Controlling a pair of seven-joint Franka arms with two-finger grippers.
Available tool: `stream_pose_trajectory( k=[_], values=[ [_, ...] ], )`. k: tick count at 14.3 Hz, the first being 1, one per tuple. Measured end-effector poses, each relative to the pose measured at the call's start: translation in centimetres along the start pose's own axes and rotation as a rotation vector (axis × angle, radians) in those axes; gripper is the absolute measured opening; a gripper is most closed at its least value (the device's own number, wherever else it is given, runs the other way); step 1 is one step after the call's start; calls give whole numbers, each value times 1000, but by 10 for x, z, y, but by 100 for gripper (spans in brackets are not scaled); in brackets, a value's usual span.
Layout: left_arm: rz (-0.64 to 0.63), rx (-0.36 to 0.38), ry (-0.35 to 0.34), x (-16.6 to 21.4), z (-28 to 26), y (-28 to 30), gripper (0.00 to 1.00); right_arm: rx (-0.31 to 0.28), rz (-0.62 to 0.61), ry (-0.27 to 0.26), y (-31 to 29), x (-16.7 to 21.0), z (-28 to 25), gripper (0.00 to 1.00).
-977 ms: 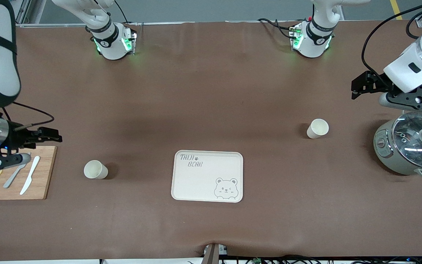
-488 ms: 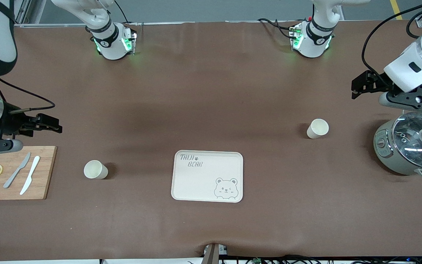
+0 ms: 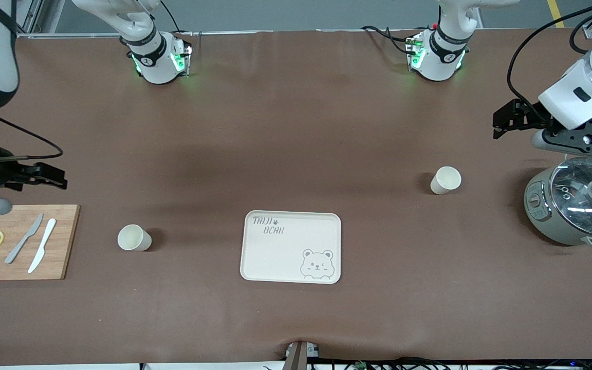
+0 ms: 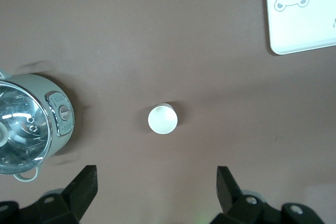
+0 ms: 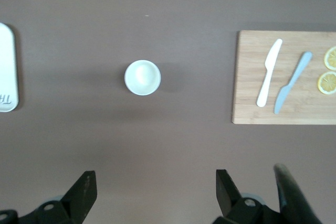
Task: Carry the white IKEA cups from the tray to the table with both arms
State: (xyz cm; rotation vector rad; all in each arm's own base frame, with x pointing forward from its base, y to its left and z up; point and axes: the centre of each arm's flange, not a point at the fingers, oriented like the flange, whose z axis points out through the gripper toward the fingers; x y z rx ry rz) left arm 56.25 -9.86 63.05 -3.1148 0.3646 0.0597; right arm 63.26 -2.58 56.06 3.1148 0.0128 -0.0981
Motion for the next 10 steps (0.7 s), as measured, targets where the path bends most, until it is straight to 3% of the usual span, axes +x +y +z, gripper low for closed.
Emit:
stream_pose_trajectory(
  k=[10],
  values=[
    [0, 0, -1, 0, 0, 0, 100, 3, 15, -4, 11, -1, 2, 100]
  ],
)
